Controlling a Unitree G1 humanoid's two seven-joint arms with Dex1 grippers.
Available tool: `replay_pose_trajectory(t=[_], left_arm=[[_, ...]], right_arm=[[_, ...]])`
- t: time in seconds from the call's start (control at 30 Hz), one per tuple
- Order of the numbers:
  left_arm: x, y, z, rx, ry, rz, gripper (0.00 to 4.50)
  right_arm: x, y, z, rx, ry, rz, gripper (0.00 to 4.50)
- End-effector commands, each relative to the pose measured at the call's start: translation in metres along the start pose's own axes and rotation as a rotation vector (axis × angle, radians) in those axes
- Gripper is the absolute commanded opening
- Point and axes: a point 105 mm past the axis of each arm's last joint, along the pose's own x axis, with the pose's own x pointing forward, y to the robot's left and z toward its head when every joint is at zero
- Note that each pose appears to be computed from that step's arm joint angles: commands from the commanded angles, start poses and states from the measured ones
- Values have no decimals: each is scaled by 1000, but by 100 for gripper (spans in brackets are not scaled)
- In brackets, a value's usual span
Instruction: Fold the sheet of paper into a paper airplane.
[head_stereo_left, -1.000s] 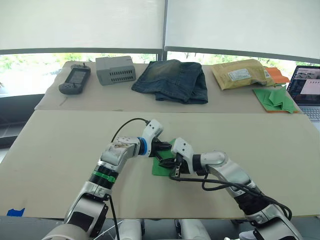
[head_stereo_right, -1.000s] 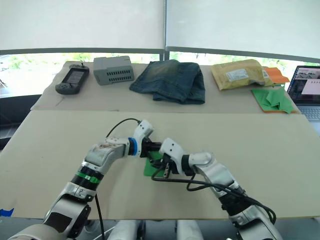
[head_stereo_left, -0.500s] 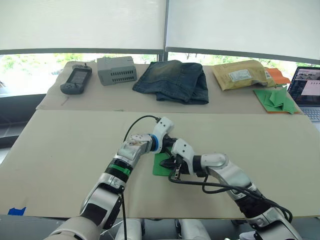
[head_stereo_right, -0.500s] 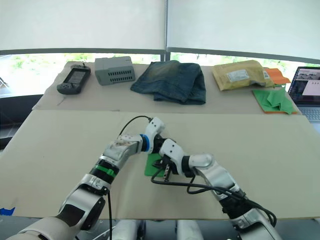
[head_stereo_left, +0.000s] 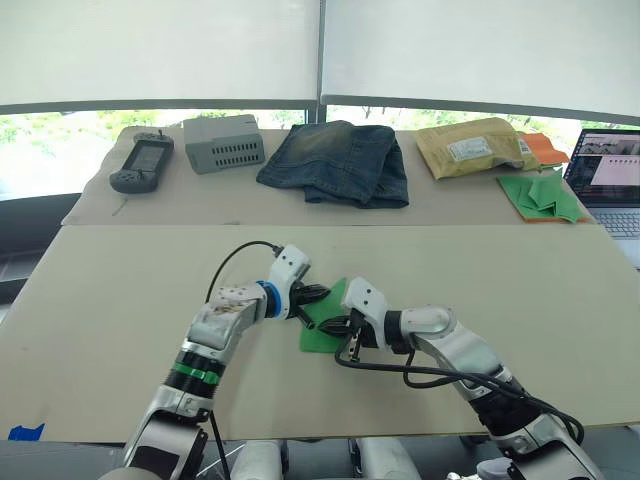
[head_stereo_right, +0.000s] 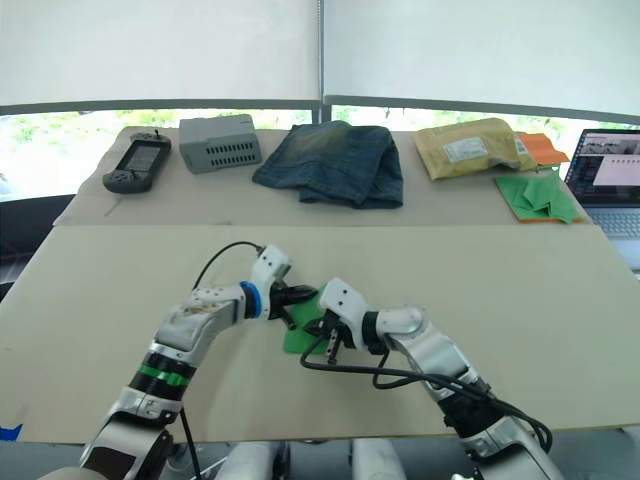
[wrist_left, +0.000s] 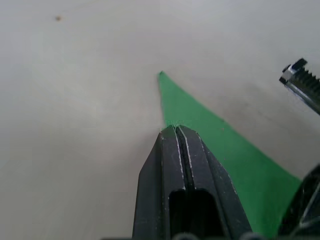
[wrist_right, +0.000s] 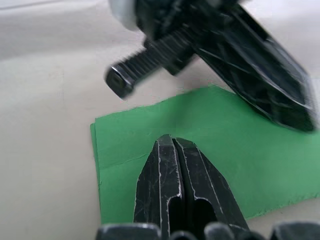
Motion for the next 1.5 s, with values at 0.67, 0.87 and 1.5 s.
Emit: replay_pose_trajectory(t=[0.67, 0.87, 1.5], left_arm=[[-51, -18, -12, 5, 43, -48, 0], [-75, -11, 7, 39, -29, -99, 0], [-73, -7, 22, -18, -79, -190, 60]], right_arm=[[-20, -9, -6, -7, 69, 4, 2], [-45, -4, 40, -61, -50, 34, 2], [-77, -4, 44, -6, -34, -98, 0]])
